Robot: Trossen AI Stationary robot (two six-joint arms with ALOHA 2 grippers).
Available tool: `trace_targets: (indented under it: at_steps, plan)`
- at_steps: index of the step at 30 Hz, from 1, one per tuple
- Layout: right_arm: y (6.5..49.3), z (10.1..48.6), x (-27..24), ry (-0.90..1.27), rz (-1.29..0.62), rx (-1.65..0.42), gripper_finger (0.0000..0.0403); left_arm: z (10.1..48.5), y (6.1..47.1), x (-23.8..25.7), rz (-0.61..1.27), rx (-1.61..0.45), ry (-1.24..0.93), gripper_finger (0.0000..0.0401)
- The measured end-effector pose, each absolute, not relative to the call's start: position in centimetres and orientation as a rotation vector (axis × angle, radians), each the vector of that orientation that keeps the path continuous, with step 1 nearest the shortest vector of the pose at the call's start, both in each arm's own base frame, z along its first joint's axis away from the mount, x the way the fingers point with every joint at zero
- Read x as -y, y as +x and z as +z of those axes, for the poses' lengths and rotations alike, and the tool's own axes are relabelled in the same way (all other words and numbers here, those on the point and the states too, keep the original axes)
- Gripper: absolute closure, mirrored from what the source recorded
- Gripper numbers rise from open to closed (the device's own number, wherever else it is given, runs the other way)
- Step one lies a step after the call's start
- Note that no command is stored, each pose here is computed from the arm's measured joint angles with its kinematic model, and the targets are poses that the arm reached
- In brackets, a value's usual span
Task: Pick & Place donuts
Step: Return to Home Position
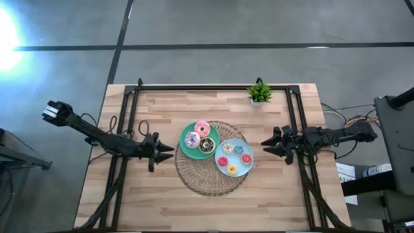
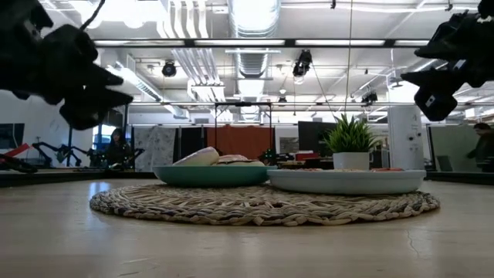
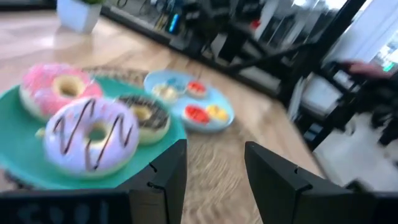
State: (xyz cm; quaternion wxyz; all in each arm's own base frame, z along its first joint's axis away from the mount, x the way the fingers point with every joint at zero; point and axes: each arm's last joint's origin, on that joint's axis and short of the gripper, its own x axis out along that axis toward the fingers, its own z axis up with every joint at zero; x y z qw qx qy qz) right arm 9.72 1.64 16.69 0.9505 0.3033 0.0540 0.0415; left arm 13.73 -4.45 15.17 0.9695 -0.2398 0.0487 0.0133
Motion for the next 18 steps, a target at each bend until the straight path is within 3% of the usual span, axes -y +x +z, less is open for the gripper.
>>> trace_targets:
  at_steps: [8, 18]
  plan:
    - [9.5, 17.1, -1.6, 0.632, 0.12, -0.007, 0.0239, 13.8, 12.8, 4.0, 0.067, -0.259, -0.417, 0.0266]
    - [9.6, 16.9, -1.6, 0.632, 0.12, -0.002, 0.0239, 14.1, 12.0, 0.7, 0.299, -0.214, -0.444, 0.0266]
